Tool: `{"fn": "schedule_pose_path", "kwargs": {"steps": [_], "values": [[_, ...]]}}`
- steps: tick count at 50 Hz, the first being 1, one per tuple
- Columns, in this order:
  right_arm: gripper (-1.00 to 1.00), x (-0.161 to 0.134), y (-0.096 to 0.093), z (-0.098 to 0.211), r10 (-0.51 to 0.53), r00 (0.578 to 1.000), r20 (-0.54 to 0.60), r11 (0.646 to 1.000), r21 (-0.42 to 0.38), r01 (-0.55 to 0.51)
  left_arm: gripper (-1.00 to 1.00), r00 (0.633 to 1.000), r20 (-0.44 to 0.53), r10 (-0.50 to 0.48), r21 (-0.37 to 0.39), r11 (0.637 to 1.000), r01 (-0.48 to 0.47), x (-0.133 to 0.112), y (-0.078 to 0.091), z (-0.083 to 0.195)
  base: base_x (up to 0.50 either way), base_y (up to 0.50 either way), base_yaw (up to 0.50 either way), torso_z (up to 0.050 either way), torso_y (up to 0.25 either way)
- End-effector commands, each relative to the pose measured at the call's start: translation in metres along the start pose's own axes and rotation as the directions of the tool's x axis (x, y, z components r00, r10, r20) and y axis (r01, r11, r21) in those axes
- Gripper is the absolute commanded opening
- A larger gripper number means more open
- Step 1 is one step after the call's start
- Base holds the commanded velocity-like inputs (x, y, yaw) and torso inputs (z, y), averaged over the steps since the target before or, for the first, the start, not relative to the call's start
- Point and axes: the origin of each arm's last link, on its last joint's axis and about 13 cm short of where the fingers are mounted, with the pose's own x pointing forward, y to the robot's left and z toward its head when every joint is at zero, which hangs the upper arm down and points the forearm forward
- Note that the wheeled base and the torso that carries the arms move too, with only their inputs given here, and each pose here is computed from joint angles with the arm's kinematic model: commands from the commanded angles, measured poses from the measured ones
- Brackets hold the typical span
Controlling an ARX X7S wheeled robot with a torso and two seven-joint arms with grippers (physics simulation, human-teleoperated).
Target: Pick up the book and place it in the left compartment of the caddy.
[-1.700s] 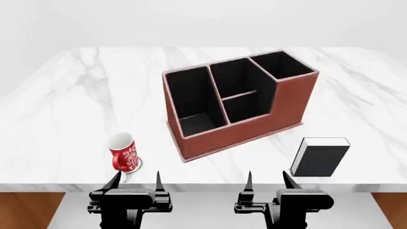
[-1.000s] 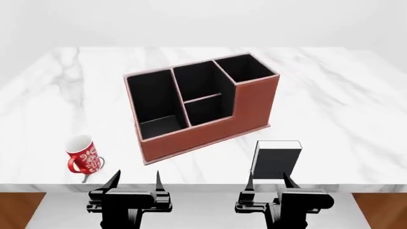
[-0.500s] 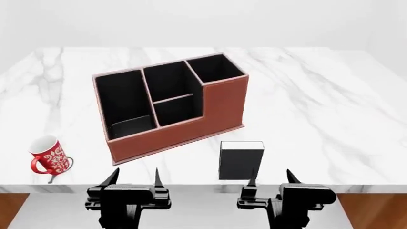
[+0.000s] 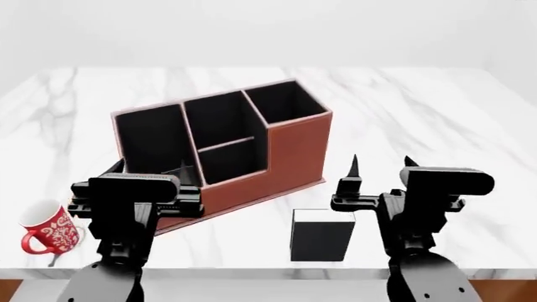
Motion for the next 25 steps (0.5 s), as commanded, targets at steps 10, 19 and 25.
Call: {"fn": "schedule_pose_path", "kwargs": {"steps": [10, 19, 25], "values": [[1.0, 0.0488, -0.0617, 0.0318, -0.435, 0.898, 0.06, 0.9, 0.052, 0.433, 1.0, 0.999, 0.03, 0.034, 0.027, 0.999, -0.035, -0.0021, 0.0078, 0.0099, 0.5, 0.0, 0.0, 0.0, 0.0], [1.0, 0.0497, -0.061, 0.0304, -0.431, 0.901, 0.057, 0.902, 0.05, 0.428, 1.0, 0.999, 0.031, 0.035, 0.028, 0.999, -0.036, -0.002, 0.0076, 0.01, 0.5, 0.0, 0.0, 0.0, 0.0], [1.0, 0.0503, -0.0596, 0.027, -0.423, 0.905, 0.05, 0.906, 0.047, 0.421, 1.0, 0.999, 0.029, 0.034, 0.029, 0.999, -0.035, -0.002, 0.0076, 0.009, 0.5, 0.0, 0.0, 0.0, 0.003]]}}
